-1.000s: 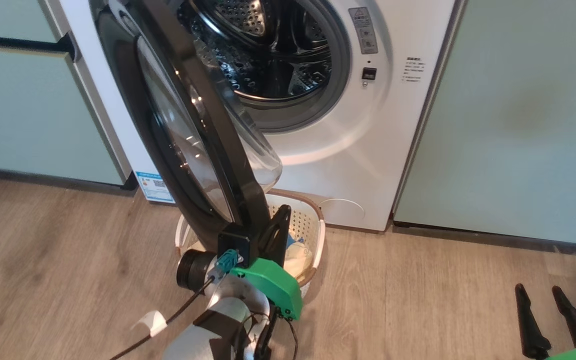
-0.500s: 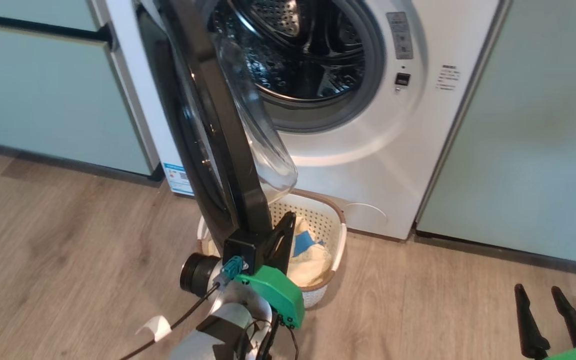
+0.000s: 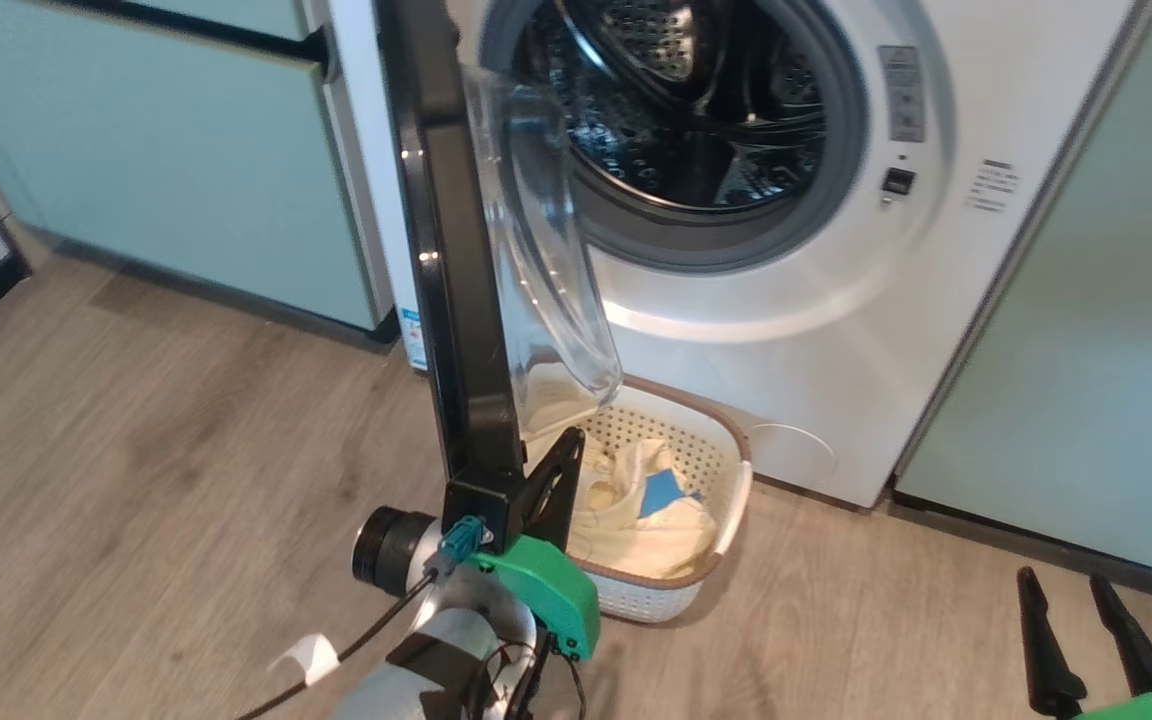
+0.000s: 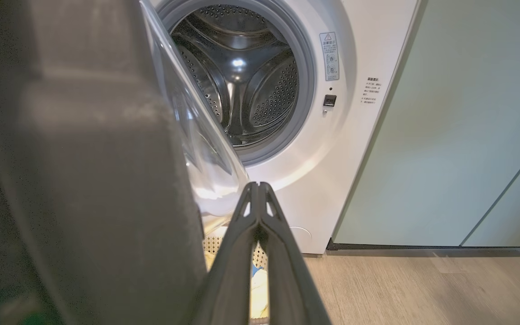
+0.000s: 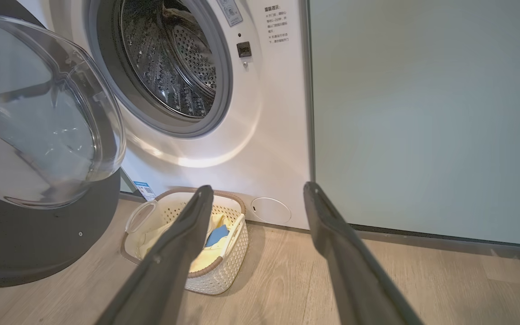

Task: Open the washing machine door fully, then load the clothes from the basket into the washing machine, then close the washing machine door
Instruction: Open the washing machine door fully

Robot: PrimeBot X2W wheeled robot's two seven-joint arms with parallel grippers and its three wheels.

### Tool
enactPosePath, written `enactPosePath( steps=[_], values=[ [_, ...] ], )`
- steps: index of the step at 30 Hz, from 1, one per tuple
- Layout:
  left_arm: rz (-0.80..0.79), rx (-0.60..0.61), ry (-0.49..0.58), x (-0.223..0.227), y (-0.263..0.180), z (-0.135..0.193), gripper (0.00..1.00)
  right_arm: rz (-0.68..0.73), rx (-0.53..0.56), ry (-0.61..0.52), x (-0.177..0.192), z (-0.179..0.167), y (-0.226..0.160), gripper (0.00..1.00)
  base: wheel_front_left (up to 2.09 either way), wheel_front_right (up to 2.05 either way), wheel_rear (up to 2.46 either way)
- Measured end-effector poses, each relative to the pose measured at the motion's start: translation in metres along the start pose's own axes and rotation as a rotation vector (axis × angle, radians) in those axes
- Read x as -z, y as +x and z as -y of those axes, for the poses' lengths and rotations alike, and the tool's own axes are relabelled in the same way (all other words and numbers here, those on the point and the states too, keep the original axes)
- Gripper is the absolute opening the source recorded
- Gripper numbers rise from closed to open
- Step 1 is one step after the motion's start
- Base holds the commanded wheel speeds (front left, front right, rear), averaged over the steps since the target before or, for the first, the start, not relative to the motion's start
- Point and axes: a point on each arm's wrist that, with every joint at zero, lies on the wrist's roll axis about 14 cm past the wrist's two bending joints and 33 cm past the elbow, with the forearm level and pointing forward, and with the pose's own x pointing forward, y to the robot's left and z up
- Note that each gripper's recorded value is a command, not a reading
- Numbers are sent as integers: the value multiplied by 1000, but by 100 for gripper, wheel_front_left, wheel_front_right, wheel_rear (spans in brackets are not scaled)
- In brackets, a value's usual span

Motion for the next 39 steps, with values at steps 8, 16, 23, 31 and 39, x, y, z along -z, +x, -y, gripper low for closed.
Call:
enactPosePath(
  steps=[8, 16, 23, 31, 39],
  values=[
    [5, -67, 18, -2, -10, -25, 0, -20, -60, 14, 6, -21, 15, 100, 0, 0, 0],
    [2, -191, 55, -6, -28, -70, 0, -43, -128, 11, 12, -42, 31, 100, 0, 0, 0],
    [14, -245, 75, -15, -42, -90, 0, -55, -178, 11, 15, -59, 39, 100, 0, 0, 0],
    [12, -301, 94, -18, -57, -108, 0, -59, -205, 9, 16, -68, 43, 100, 0, 0, 0],
    [7, -400, 99, -20, -70, -141, 0, -72, -219, 12, 20, -73, 46, 100, 0, 0, 0]
  ],
)
